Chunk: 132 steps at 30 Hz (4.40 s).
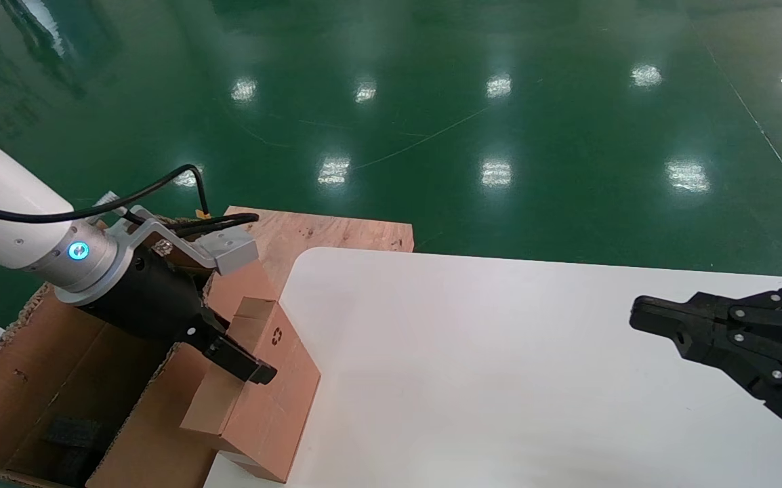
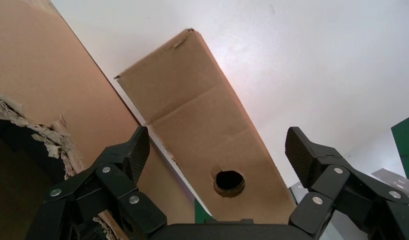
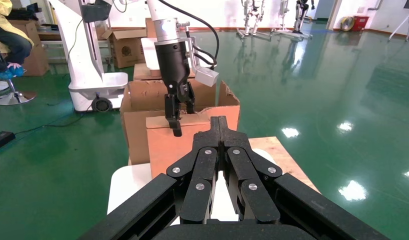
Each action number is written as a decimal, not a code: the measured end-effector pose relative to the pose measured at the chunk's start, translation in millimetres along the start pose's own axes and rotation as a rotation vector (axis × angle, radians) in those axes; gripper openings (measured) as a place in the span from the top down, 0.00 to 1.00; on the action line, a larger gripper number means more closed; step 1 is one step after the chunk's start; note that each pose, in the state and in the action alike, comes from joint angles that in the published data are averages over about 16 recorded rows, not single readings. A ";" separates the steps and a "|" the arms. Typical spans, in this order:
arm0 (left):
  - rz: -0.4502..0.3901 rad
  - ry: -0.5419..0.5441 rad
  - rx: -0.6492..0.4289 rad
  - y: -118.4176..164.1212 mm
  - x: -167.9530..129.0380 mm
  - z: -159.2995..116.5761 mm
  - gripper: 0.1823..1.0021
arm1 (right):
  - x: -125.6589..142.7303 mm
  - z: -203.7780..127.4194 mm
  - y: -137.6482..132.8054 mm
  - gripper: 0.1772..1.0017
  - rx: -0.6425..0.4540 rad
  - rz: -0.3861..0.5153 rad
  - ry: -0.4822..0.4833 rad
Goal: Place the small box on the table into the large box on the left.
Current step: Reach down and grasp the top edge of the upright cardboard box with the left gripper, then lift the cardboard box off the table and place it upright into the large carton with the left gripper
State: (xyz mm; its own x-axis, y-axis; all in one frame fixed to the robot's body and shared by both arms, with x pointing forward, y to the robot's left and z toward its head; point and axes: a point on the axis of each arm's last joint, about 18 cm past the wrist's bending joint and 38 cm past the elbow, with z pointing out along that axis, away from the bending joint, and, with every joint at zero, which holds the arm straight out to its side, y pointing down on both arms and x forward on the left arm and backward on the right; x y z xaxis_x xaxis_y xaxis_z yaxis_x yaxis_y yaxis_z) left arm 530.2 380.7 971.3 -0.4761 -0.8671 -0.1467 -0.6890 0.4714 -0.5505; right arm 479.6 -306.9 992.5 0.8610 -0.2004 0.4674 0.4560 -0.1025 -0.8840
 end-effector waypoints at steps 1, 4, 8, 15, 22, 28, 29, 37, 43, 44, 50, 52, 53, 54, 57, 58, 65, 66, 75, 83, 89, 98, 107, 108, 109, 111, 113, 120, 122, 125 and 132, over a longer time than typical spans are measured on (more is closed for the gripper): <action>0.000 0.001 0.001 -0.1 0.1 -0.1 0.00 | 0.0 0.0 0.0 0.98 0.000 0.000 0.000; -0.001 0.002 0.002 -0.3 0.3 -0.2 0.00 | 0.0 0.0 0.0 0.98 0.000 0.000 0.000; -0.002 0.003 0.003 -0.5 0.4 -0.3 0.00 | 0.0 0.0 0.0 0.97 0.000 0.000 0.000; 0.000 0.001 0.001 -0.2 0.2 -0.1 0.00 | 0.0 0.0 0.0 0.93 0.000 0.000 0.000; 0.000 0.001 0.000 -0.3 0.0 0.0 0.00 | 0.0 0.0 0.0 0.83 0.000 0.000 0.000; -0.002 0.004 -0.003 -0.4 -1.1 1.0 0.00 | 0.0 0.0 0.0 0.71 0.000 0.000 0.000; -0.002 0.005 -0.005 -0.3 -1.3 1.3 0.00 | 0.0 0.0 0.0 0.69 0.000 0.000 0.000; -0.006 0.014 -0.019 0.7 -1.8 4.1 0.03 | 0.0 0.0 0.0 0.46 0.000 0.000 0.000; -0.009 0.020 -0.026 1.4 -1.2 5.0 0.10 | 0.0 0.0 0.0 0.30 0.000 0.000 0.000; -0.010 0.020 -0.025 1.4 -1.2 4.8 0.11 | 0.0 0.0 0.0 0.27 0.000 0.000 0.000; -0.011 0.019 -0.014 -0.2 -1.7 2.3 0.22 | 0.0 0.0 0.0 0.14 0.000 0.000 0.000; -0.010 0.018 -0.007 -1.3 -2.1 0.7 0.27 | 0.0 0.0 0.0 0.11 0.000 0.000 0.000; -0.009 0.017 -0.003 -2.0 -2.4 -0.3 0.30 | 0.0 0.0 0.0 0.09 0.000 0.000 0.000; -0.008 0.016 0.003 -2.9 -2.9 -1.4 0.33 | 0.0 0.0 0.0 0.08 0.000 0.000 0.000; -0.004 0.010 0.024 -6.8 -5.0 -5.9 0.40 | 0.0 0.0 0.0 0.05 0.000 0.000 0.000; -0.002 0.008 0.034 -8.6 -5.9 -7.8 0.43 | 0.0 0.0 0.0 0.04 0.000 0.000 0.000; 0.018 -0.009 0.136 -29.5 -17.2 -32.2 0.62 | 0.0 0.0 0.0 0.01 0.000 0.000 0.000; 0.020 -0.014 0.157 -33.7 -20.7 -38.1 0.65 | 0.0 0.0 0.0 0.01 0.000 0.000 0.000; 0.006 -0.130 0.417 -69.0 -77.8 -123.5 0.80 | 0.0 0.0 0.0 0.00 0.000 0.000 0.000; -0.065 -0.330 0.587 -60.2 -143.5 -200.2 0.86 | 0.0 0.0 0.0 0.00 0.000 0.000 0.000; -0.093 -0.445 0.579 -35.5 -172.8 -225.4 0.87 | 0.0 0.0 0.0 0.00 0.000 0.000 0.000; -0.117 -0.409 0.406 14.1 -181.4 -208.5 0.88 | 0.0 0.0 0.0 0.00 0.000 0.000 0.000; -0.207 -0.304 0.188 63.4 -181.6 -158.5 0.88 | 0.0 0.0 0.0 0.00 0.000 0.000 0.000; -0.216 -0.298 0.168 67.3 -182.0 -153.3 0.89 | 0.0 0.0 0.0 0.00 0.000 0.000 0.000; -0.224 -0.295 0.151 70.6 -182.7 -148.5 0.89 | 0.0 0.0 0.0 0.00 0.000 0.000 0.000; -0.237 -0.296 0.122 76.0 -185.0 -139.6 0.89 | 0.0 0.0 0.0 0.00 0.000 0.000 0.000; -0.246 -0.302 0.099 79.7 -187.8 -131.8 0.89 | 0.0 0.0 0.0 0.00 0.000 0.000 0.000; -0.264 -0.326 0.049 87.3 -195.8 -110.0 0.89 | 0.0 0.0 0.0 0.00 0.000 0.000 0.000; -0.269 -0.334 0.039 89.2 -198.0 -105.1 0.89 | 0.0 0.0 0.0 0.00 0.000 0.000 0.000; -0.280 -0.347 0.025 92.6 -201.4 -98.2 0.89 | 0.0 0.0 0.0 0.00 0.000 0.000 0.000; -0.307 -0.374 -0.006 101.7 -208.2 -84.5 0.89 | 0.0 0.0 0.0 0.00 0.000 0.000 0.000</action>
State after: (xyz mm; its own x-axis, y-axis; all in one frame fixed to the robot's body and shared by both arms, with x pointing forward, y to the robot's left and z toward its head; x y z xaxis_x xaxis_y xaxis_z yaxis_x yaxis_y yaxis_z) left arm 513.1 622.8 1015.3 -0.0220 -0.9641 -0.2645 -0.7702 0.1850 -0.6103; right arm 479.7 -307.0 992.5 0.8611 -0.2006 0.4673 0.4559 -0.1025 -0.8841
